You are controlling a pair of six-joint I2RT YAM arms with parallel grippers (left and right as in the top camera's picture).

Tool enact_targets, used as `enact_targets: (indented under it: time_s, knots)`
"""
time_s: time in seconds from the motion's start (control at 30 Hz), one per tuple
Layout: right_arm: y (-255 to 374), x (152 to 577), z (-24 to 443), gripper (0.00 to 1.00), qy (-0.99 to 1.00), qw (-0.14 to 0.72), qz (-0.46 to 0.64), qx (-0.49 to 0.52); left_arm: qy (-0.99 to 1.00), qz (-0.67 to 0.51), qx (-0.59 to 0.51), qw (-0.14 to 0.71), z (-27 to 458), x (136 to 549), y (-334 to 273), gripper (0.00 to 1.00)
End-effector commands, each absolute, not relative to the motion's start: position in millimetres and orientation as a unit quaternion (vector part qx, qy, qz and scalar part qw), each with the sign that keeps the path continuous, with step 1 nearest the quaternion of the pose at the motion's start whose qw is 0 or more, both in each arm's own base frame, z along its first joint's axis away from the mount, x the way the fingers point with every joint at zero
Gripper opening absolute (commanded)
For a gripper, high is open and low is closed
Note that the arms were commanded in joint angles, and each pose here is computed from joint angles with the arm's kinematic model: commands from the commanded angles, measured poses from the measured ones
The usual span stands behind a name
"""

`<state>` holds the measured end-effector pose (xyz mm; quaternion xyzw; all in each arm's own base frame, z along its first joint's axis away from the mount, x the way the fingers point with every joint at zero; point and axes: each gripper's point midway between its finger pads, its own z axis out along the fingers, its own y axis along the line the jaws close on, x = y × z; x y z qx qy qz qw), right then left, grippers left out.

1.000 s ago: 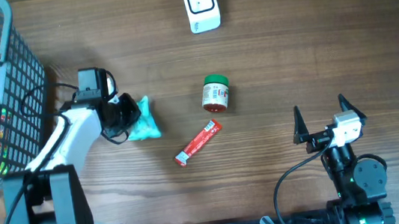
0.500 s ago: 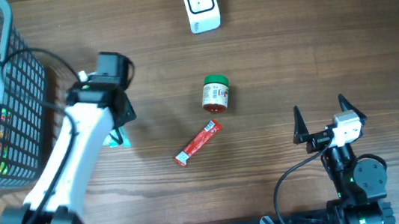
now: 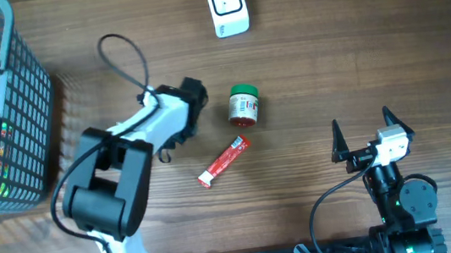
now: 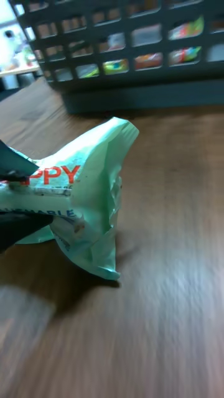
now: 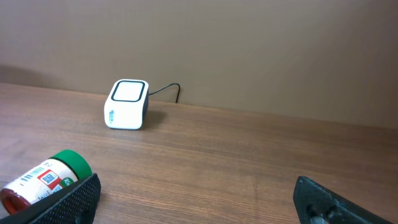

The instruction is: Scan the item barcode

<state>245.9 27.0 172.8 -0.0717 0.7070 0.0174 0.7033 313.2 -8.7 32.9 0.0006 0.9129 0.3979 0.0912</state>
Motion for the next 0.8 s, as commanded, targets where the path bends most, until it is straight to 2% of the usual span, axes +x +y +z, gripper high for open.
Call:
enact_targets:
  time_s: [0.0,0.03,0.13,0.2,0.37,0.43,0.5,0.57,0.77]
  knots:
    - [24.0,246.0,174.0,1.0,0.705,0.706,0.012,-0.066,0.904,0.404,0.02,0.134,39.5,324.6,-31.3,0.18]
    - [24.0,246.0,174.0,1.0,0.705,0.706,0.011,-0.067,0.905,0.401,0.025,0.142,41.3,327.0,-38.2,0.22]
    - [24.0,246.0,174.0,1.0,0.705,0.706,0.011,-0.067,0.91,0.381,0.039,0.157,43.1,330.6,-60.8,0.24]
    - [24.0,246.0,174.0,1.0,0.705,0.706,0.011,-0.067,0.919,0.359,0.045,0.158,40.2,329.7,-74.9,0.29]
    - [24.0,246.0,174.0,1.0,0.705,0.706,0.011,-0.067,0.943,0.295,0.043,0.145,24.0,325.1,-100.0,0.28]
    - [24.0,246.0,174.0,1.0,0.705,0.706,0.011,-0.067,0.967,0.226,0.04,0.107,8.3,314.0,-119.6,0.27]
    - [24.0,246.0,174.0,1.0,0.705,0.706,0.011,-0.067,0.973,0.205,0.039,0.096,4.4,310.4,-126.3,0.24]
    - [24.0,246.0,174.0,1.0,0.705,0.706,0.011,-0.067,0.977,0.192,0.039,0.089,2.2,307.9,-130.6,0.22]
    - [24.0,246.0,174.0,1.0,0.705,0.706,0.011,-0.067,0.983,0.15,0.031,0.099,15.9,313.8,-146.0,0.23]
